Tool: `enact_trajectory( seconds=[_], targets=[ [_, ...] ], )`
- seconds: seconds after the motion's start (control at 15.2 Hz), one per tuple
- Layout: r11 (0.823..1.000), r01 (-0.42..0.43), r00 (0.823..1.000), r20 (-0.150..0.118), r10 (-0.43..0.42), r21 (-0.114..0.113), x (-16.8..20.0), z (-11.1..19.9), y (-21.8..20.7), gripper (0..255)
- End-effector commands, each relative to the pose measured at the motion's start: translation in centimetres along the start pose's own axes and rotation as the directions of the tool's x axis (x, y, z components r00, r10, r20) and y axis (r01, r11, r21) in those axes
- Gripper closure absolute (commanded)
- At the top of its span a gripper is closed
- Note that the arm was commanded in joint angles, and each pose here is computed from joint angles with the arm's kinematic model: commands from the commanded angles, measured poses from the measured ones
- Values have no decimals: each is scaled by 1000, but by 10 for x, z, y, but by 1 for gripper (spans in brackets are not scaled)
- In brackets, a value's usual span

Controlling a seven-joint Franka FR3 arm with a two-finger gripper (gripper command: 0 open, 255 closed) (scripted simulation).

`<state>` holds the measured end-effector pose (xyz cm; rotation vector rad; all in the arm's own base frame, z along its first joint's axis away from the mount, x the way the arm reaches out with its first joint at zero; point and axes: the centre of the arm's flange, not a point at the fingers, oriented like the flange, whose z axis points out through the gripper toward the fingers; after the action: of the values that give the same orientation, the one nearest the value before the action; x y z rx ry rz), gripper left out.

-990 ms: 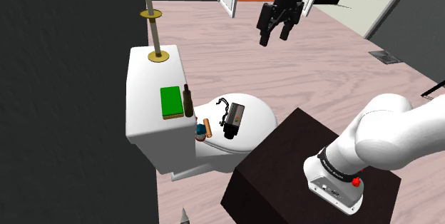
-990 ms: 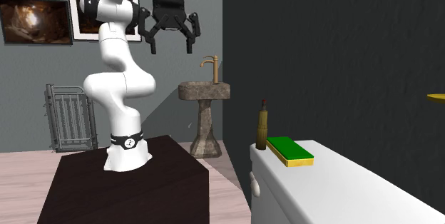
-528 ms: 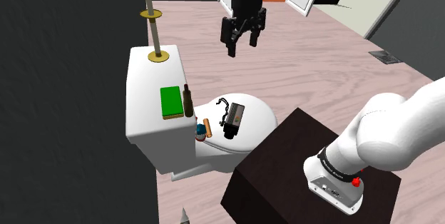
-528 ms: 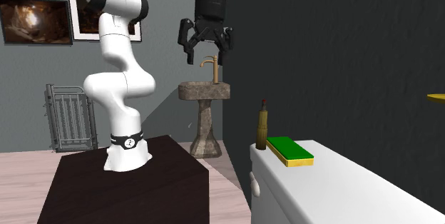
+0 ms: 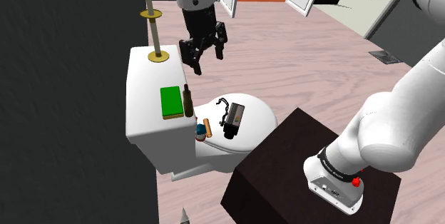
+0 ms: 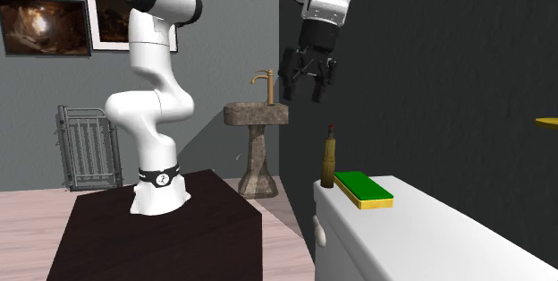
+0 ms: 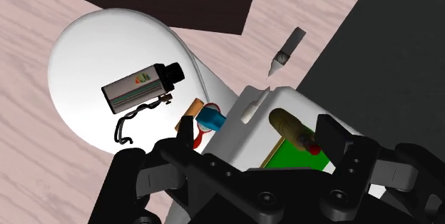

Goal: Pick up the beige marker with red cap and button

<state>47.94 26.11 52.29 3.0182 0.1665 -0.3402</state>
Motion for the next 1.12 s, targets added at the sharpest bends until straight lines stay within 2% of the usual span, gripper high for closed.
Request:
enact_trajectory(
  seconds=[0.0,0.26,0.79,0.92,0.99,1.06],
  targets=[
    [999,26,999,21,-25,-23,15,7,-26,0],
    [995,79,995,63,-75,-67,44,24,-77,0],
    [995,80,995,63,-75,-68,54,63,-81,0],
    [995,80,995,63,-75,-68,54,63,-81,0],
    [995,80,995,63,-75,-68,53,63,-81,255],
    [995,80,995,63,-75,-68,53,63,-82,255]
  ],
)
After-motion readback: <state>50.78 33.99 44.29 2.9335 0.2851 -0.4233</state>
